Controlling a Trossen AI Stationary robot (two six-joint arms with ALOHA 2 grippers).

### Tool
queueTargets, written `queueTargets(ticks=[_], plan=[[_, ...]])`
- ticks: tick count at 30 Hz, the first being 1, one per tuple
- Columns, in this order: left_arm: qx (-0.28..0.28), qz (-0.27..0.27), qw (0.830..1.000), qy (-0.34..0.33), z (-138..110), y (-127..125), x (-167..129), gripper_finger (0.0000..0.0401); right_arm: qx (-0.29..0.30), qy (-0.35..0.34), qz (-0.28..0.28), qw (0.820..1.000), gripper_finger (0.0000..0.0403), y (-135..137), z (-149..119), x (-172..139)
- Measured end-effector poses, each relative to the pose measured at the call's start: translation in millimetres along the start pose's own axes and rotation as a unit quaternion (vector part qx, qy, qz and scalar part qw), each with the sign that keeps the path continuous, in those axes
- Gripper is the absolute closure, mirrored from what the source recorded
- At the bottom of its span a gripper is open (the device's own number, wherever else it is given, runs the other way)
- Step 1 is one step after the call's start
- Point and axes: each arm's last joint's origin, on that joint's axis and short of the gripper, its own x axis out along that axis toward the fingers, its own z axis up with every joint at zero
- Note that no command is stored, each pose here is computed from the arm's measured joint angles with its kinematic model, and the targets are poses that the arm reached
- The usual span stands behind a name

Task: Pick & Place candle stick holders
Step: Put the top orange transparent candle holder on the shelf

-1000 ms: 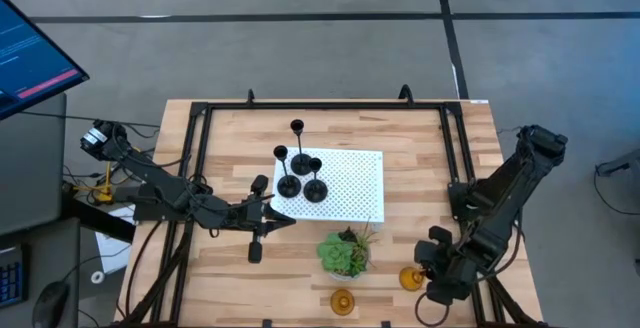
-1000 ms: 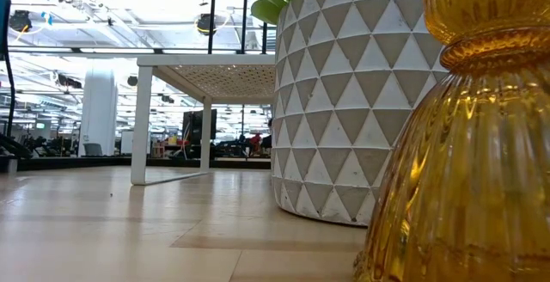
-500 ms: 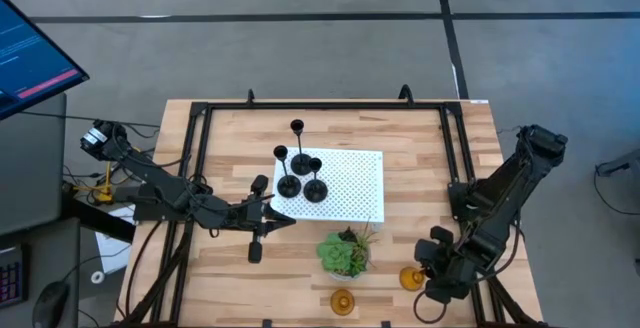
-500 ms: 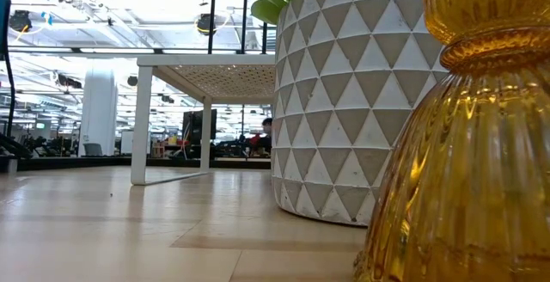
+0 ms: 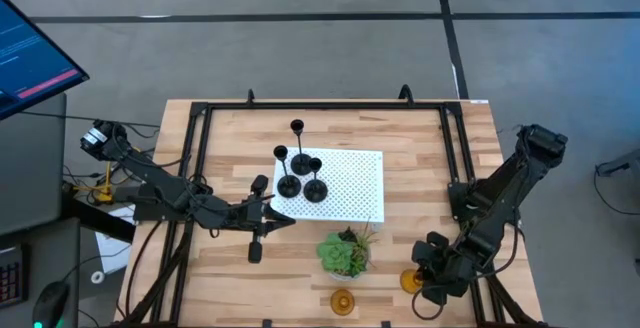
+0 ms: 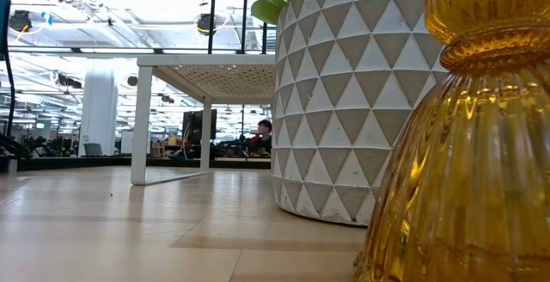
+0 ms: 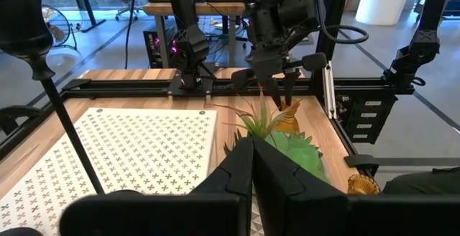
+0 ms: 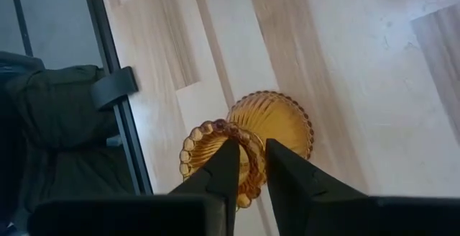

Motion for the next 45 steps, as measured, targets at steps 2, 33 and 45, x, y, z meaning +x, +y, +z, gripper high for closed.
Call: queueTargets(ticks=[2, 33, 45], plan=[[0.000, 0.000, 1.000, 0.000, 0, 0, 0, 0.0391, -0.003, 0.000, -0.001, 1.000, 0.0366, 0, 0, -1], [0.000, 0.000, 1.000, 0.001, 0, 0, 0, 0.0393, -0.109, 0.011, -0.108, 0.988, 0.0393, 25, 89, -116], [0.004, 0.000, 1.000, 0.006, -1, 0, 0, 0.0391, -0.134, -0.070, -0.101, 0.983, 0.0393, -23, 191, -178]])
